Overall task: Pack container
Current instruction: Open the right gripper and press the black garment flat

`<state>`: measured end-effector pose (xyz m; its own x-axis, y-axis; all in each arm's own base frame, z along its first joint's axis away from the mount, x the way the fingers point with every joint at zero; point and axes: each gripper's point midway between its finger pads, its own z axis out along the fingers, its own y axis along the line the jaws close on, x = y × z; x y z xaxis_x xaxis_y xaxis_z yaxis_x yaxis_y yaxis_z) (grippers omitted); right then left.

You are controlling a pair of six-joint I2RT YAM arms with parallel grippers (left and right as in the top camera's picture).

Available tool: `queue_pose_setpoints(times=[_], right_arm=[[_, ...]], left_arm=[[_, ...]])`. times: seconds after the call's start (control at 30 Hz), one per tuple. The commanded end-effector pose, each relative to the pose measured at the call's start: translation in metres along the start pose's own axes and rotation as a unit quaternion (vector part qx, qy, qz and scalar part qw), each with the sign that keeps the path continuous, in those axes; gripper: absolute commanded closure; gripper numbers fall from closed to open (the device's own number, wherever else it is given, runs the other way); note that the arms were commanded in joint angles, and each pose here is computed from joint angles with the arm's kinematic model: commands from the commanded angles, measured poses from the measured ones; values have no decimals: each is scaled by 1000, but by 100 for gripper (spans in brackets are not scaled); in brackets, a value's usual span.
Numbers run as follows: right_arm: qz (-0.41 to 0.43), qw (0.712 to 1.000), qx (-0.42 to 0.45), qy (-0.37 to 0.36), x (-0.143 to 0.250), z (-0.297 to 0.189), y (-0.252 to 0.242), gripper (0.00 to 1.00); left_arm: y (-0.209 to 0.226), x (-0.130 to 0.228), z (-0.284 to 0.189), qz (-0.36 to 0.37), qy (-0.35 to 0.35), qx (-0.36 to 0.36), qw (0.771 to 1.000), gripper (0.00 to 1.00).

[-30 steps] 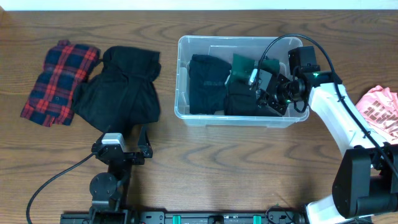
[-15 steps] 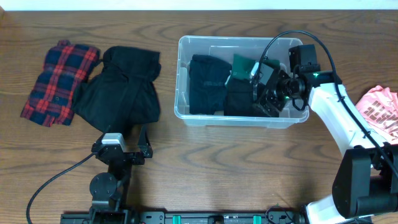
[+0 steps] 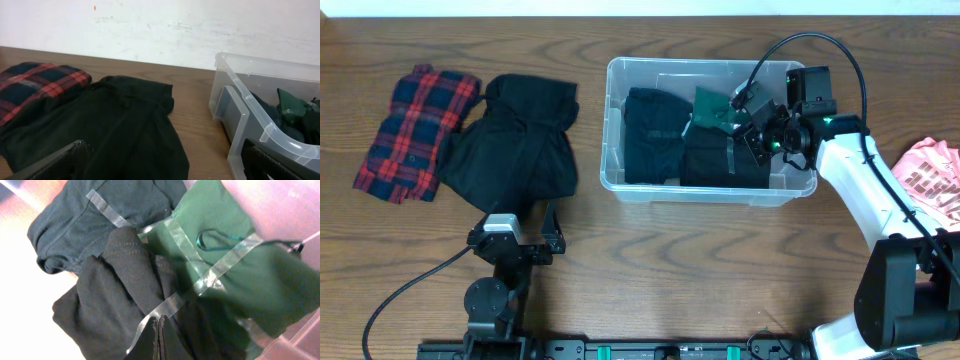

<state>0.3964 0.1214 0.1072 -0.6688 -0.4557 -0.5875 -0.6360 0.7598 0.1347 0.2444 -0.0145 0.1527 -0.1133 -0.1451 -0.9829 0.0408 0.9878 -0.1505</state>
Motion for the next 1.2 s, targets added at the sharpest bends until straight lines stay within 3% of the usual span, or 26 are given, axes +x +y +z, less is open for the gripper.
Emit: queue_pose_setpoints(times=[0.0, 0.3, 0.73, 0.9, 1.17], right_arm=[[27, 1000, -4, 10, 5, 2, 9, 99], [26, 998, 38, 37, 35, 18, -1, 99], [38, 994, 98, -16, 54, 42, -20, 99], [66, 992, 79, -75, 12, 26, -16, 99], [64, 973, 86, -202, -84, -53, -12, 98]], left_arm=[[4, 15, 1, 0, 22, -9, 1000, 2], [4, 15, 1, 0, 22, -9, 1000, 2], [4, 15, 1, 0, 22, -9, 1000, 2], [4, 15, 1, 0, 22, -9, 1000, 2], [4, 15, 1, 0, 22, -9, 1000, 2]])
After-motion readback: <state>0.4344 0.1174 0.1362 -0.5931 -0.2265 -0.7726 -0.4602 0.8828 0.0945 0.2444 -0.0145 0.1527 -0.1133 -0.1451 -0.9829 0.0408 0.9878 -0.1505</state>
